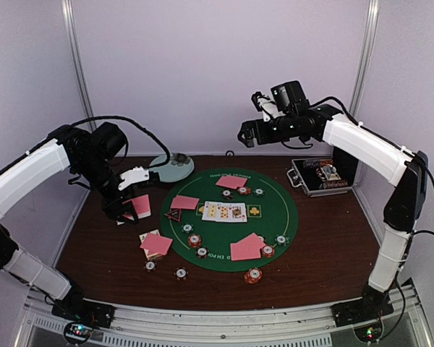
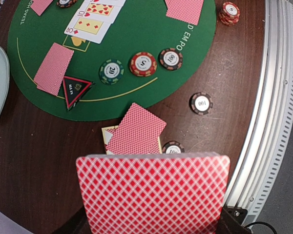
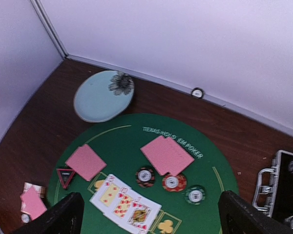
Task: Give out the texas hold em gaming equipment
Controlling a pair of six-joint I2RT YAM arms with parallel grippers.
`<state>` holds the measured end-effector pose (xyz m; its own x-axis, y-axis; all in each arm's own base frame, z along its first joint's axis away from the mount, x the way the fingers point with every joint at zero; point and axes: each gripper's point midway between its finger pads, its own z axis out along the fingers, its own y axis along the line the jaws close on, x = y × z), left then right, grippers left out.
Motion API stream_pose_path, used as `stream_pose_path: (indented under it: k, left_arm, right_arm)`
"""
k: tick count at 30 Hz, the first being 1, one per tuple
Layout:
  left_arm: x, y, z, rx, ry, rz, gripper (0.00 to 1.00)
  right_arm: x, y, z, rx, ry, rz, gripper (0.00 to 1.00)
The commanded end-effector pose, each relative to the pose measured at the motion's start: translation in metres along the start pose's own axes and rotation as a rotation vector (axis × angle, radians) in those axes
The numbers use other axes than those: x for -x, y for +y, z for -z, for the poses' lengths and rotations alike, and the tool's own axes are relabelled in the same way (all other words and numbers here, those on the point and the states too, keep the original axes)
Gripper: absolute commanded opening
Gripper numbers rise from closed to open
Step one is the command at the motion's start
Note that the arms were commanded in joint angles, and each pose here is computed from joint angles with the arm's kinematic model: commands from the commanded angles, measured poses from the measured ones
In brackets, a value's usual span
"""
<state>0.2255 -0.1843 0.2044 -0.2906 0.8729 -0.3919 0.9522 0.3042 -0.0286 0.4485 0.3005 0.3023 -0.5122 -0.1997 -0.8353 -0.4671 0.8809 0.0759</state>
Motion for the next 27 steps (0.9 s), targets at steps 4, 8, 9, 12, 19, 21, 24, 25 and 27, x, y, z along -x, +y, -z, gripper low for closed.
stream_pose_path:
  k: [4, 8, 9, 12, 19, 21, 24, 25, 27]
  left_arm:
    - [0.007, 0.001, 0.012, 0.029, -0.041, -0.016, 0.0]
    - [0.007, 0.001, 0.013, 0.034, -0.043, -0.017, 0.0]
    - [0.007, 0.002, 0.012, 0.034, -0.042, -0.016, 0.0]
    - [0.007, 0.002, 0.012, 0.033, -0.042, -0.016, 0.0]
    - [0.01, 0.003, 0.01, 0.028, -0.048, -0.009, 0.0]
    - [0.011, 0.003, 0.011, 0.027, -0.052, -0.006, 0.0]
    - [0.012, 0.001, 0.01, 0.018, -0.057, -0.001, 0.0]
    - [0.011, 0.001, 0.01, 0.018, -0.056, 0.0, 0.0]
    - [0.011, 0.001, 0.01, 0.019, -0.057, 0.001, 0.0]
  right_arm:
    - [0.009, 0.052, 0.008, 0.497, 0.062, -0.386, 0.99]
    - [-0.003, 0.064, 0.001, 0.536, 0.09, -0.438, 1.0]
    - [-0.006, 0.067, 0.001, 0.526, 0.095, -0.429, 0.99]
    - [-0.011, 0.087, 0.004, 0.56, 0.114, -0.429, 1.0]
    - [-0.047, 0.151, -0.006, 0.65, 0.24, -0.532, 0.92]
    - [-0.061, 0.172, -0.011, 0.681, 0.285, -0.557, 0.9]
    - [-0.078, 0.203, -0.013, 0.731, 0.336, -0.573, 0.89]
    - [-0.081, 0.213, -0.013, 0.748, 0.343, -0.577, 0.89]
    - [-0.084, 0.232, -0.01, 0.787, 0.351, -0.586, 0.89]
